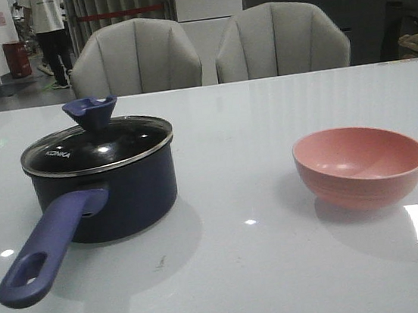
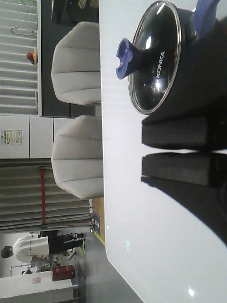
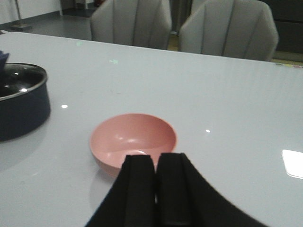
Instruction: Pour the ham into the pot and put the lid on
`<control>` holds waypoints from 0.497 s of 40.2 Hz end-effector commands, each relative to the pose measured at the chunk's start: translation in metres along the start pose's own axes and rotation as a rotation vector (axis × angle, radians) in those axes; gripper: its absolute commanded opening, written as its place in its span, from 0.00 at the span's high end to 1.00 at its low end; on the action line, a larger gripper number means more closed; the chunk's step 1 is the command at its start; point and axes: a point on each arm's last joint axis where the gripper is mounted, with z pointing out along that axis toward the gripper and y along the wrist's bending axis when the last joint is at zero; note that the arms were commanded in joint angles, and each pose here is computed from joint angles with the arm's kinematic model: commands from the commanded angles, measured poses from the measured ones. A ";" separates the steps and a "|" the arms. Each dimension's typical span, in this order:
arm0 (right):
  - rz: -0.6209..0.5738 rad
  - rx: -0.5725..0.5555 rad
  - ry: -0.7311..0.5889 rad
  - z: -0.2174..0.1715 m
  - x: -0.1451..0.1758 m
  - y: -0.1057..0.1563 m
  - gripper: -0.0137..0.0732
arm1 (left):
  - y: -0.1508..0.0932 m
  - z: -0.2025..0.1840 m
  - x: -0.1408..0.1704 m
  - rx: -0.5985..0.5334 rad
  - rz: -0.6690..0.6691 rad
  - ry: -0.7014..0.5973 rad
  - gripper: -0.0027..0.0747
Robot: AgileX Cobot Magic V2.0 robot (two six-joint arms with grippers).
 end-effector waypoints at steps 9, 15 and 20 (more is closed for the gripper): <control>-0.065 0.145 -0.145 -0.003 0.002 -0.010 0.68 | 0.000 -0.001 -0.001 0.001 -0.010 -0.076 0.82; -0.057 0.141 -0.186 -0.004 0.016 -0.010 0.68 | 0.000 -0.001 -0.001 0.001 -0.010 -0.076 0.82; -0.047 0.142 -0.208 -0.009 0.018 -0.009 0.68 | 0.000 -0.001 -0.001 0.001 -0.010 -0.076 0.82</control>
